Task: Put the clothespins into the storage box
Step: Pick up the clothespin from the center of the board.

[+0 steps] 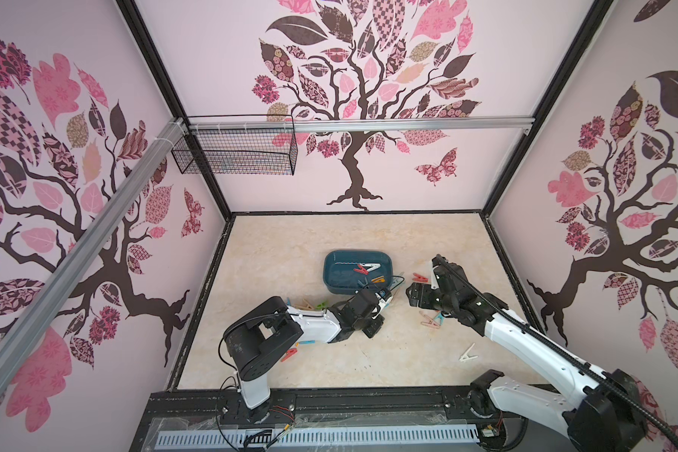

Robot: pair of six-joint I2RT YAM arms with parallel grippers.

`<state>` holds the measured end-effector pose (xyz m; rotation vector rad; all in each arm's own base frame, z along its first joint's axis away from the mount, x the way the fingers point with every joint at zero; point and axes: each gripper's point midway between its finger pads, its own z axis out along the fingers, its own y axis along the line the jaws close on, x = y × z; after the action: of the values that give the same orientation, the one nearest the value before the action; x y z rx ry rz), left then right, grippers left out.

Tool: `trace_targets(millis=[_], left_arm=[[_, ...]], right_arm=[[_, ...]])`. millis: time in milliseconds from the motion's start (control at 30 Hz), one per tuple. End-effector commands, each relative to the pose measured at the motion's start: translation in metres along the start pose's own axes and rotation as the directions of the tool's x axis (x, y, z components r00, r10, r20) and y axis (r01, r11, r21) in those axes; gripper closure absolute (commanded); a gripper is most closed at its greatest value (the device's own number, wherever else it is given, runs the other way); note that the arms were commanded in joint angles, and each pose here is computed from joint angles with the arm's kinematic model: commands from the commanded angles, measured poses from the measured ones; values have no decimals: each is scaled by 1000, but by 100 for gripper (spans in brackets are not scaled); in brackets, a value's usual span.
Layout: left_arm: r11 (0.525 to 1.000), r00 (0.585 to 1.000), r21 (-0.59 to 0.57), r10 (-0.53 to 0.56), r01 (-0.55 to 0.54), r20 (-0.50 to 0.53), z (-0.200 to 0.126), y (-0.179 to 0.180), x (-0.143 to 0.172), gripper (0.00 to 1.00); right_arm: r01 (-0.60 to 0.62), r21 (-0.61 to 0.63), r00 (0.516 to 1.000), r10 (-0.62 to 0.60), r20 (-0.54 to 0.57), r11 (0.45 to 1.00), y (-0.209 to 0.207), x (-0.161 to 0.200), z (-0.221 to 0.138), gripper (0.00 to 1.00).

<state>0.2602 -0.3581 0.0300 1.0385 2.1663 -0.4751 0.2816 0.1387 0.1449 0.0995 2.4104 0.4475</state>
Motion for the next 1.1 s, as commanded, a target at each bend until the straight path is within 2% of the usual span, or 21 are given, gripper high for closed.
trace_targets(millis=[0,200,233,400,767,900,1067], left_arm=[[1000,999,-17,26,-25,46,6,1,-20,66],[998,1000,-62,10,-9,21,6,9,-18,69],[997,1000,-73,5,-5,-9,2,11,-11,68],[994,999,-100,-30,31,17,-12,16,-11,63],[988,999,-157,-14,7,-39,16,27,-5,62],[989,999,-148,-23,16,-43,21,26,-3,63],[993,999,-114,-22,18,-35,21,20,-3,67]], right_arm=[[7,7,999,-7,37,1000,-2,-7,-8,12],[0,-3,1000,0,31,1000,-1,-5,-5,11],[0,-6,999,1,33,1000,0,-6,-5,11],[-8,-19,1000,8,23,1000,0,-2,0,11],[-7,-43,1000,8,20,999,5,-1,1,10],[9,-98,999,-14,-46,995,11,16,10,14],[23,-116,991,-38,-130,993,10,37,12,14]])
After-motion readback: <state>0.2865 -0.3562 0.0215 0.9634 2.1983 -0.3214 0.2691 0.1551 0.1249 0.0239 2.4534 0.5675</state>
